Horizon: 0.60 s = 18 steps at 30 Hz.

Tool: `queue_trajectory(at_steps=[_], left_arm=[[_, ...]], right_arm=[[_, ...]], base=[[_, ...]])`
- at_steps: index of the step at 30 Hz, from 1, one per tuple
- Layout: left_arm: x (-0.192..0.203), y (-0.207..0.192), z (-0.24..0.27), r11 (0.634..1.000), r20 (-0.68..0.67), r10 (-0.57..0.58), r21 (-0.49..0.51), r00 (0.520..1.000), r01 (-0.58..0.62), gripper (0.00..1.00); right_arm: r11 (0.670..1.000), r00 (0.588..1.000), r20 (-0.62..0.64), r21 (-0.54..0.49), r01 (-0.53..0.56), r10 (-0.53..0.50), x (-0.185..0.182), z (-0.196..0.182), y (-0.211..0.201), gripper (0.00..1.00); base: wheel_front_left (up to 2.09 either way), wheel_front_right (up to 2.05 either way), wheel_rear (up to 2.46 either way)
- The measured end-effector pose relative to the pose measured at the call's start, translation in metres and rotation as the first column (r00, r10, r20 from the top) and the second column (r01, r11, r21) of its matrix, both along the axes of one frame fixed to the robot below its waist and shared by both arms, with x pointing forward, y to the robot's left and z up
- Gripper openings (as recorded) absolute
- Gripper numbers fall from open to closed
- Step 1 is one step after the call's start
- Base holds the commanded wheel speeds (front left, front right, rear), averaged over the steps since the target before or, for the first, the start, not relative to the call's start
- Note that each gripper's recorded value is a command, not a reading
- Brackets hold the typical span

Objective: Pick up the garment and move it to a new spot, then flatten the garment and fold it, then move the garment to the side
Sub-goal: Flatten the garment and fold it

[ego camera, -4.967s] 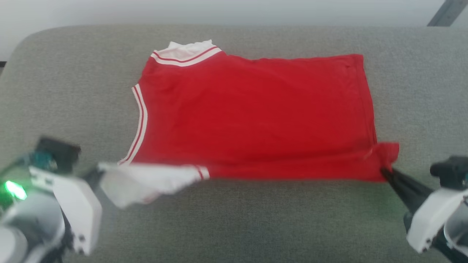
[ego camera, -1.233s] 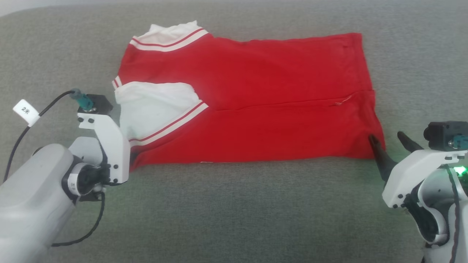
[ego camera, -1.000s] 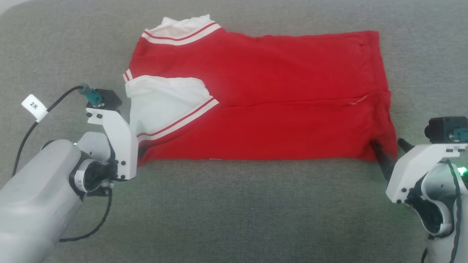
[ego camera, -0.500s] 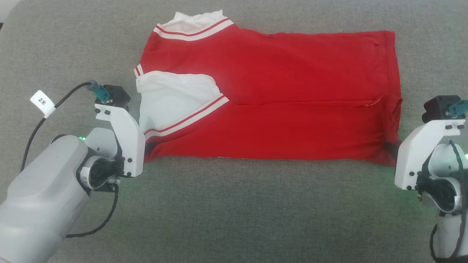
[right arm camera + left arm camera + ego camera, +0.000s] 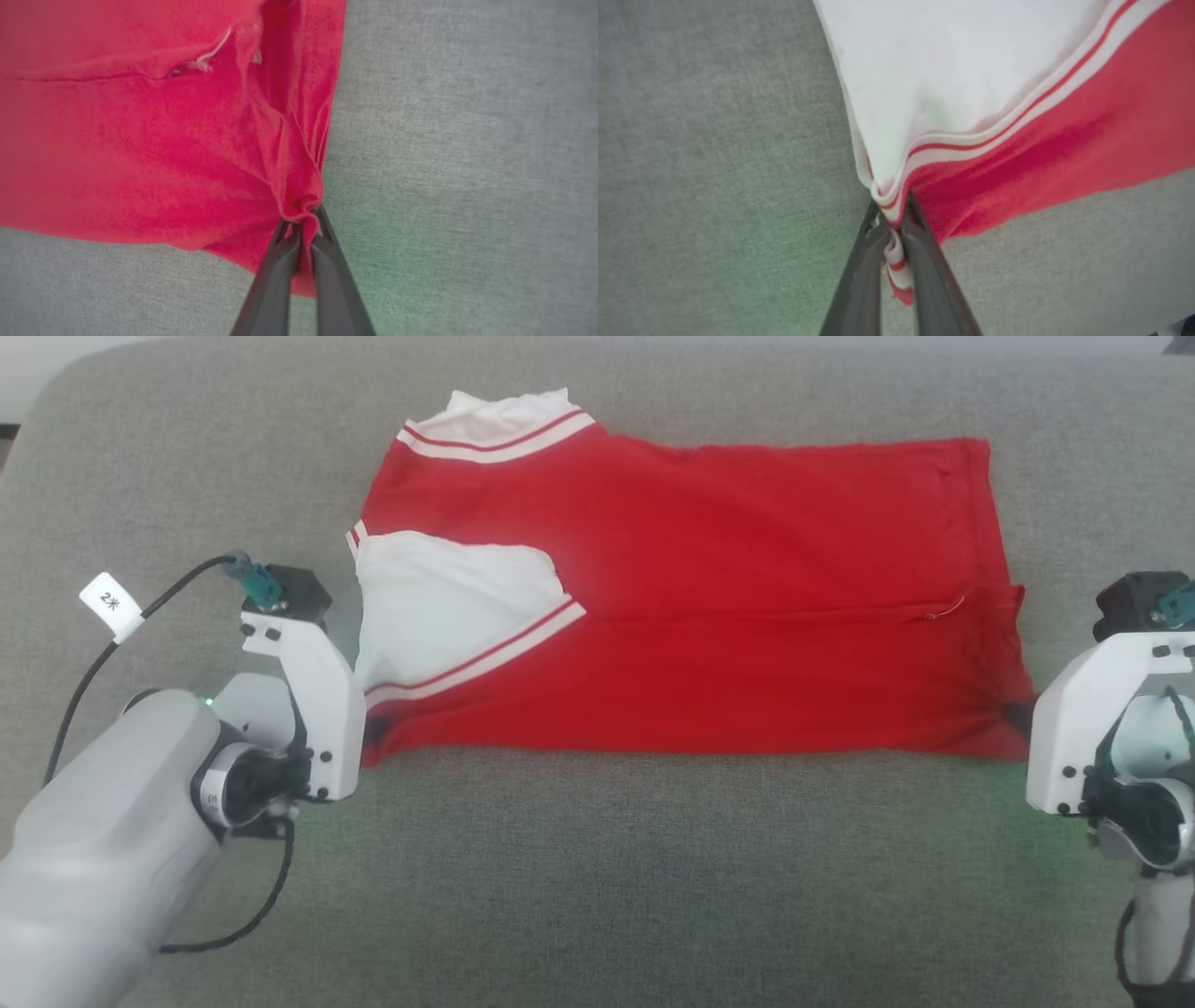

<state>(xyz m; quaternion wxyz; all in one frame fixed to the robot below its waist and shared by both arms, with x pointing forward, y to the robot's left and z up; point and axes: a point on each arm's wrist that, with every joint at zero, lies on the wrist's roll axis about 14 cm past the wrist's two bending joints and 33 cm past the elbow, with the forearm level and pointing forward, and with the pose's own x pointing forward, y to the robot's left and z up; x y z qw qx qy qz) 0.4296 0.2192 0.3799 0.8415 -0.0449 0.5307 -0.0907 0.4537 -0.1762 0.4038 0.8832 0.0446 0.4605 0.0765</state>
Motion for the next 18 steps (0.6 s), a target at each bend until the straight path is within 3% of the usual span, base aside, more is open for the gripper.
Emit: queue_trajectory(at_steps=[9,18], left_arm=[[-0.023,0.012,0.023,0.997,-0.014,-0.018,0.069,1.0,0.018,0.0],[-0.061,0.004,0.024,0.996,-0.068,-0.036,0.084,0.997,0.041,0.0]], right_arm=[[0.999,0.999,0.035,-0.018,-0.036,0.037,-0.013,0.023,-0.008,0.0],[0.998,0.998,-0.04,-0.017,-0.056,0.056,-0.055,0.015,-0.013,0.0]], base=[[0.0,0.0,0.0],[0.0,0.0,0.0]])
